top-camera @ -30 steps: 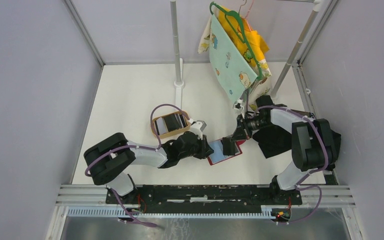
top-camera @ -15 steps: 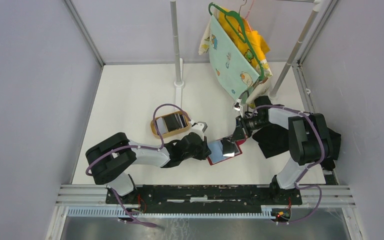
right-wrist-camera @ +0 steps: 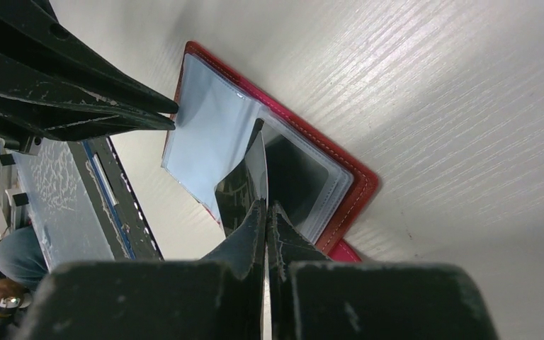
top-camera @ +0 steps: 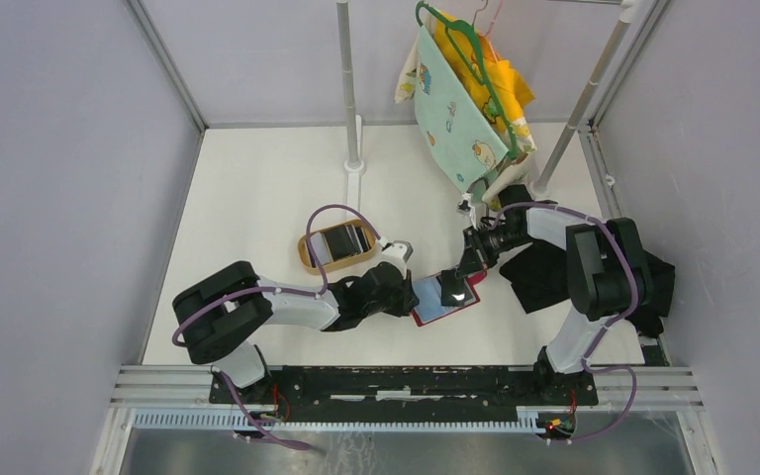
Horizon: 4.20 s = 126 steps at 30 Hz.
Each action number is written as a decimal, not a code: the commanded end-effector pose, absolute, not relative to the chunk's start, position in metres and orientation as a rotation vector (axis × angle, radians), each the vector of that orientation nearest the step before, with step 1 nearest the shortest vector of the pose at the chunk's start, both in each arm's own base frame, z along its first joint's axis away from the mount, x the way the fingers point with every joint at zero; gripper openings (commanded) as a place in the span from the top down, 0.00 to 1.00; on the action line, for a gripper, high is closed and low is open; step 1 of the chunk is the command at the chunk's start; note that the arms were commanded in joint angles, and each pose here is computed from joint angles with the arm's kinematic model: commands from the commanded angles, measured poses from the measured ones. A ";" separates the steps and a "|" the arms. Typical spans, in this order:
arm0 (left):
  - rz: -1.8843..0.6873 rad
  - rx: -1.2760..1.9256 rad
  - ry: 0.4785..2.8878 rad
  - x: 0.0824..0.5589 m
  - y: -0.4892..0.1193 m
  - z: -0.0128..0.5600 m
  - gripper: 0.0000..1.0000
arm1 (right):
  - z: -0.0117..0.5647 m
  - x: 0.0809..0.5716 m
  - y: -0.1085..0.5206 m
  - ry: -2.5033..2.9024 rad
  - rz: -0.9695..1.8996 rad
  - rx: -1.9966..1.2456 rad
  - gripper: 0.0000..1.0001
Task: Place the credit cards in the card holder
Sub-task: Insert the credit card into the card holder.
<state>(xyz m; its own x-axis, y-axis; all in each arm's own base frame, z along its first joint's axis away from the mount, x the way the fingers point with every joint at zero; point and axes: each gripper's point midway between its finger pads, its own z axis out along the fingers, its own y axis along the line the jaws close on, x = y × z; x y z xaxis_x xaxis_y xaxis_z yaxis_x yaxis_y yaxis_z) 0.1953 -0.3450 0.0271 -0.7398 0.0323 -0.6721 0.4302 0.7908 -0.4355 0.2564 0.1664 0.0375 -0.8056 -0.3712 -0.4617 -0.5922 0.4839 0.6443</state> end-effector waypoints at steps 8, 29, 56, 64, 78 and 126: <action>-0.737 0.303 2.294 0.203 -0.348 0.031 0.80 | 0.036 0.270 0.173 2.466 1.070 -0.963 1.00; -0.679 0.324 2.291 0.210 -0.348 0.028 0.80 | 0.020 0.259 0.174 2.576 0.985 -1.022 1.00; -0.686 0.363 2.281 0.210 -0.352 0.027 0.80 | 0.012 0.253 0.178 2.678 1.036 -0.886 0.99; -0.629 0.301 2.296 0.215 -0.343 0.025 0.84 | 0.016 0.243 0.177 2.669 1.069 -0.920 1.00; -0.612 0.296 2.311 0.215 -0.343 0.023 0.85 | 0.022 0.239 0.177 2.651 1.073 -0.907 1.00; -0.823 0.324 2.223 0.201 -0.363 0.076 0.65 | 0.019 0.241 0.203 2.581 1.241 -0.809 0.89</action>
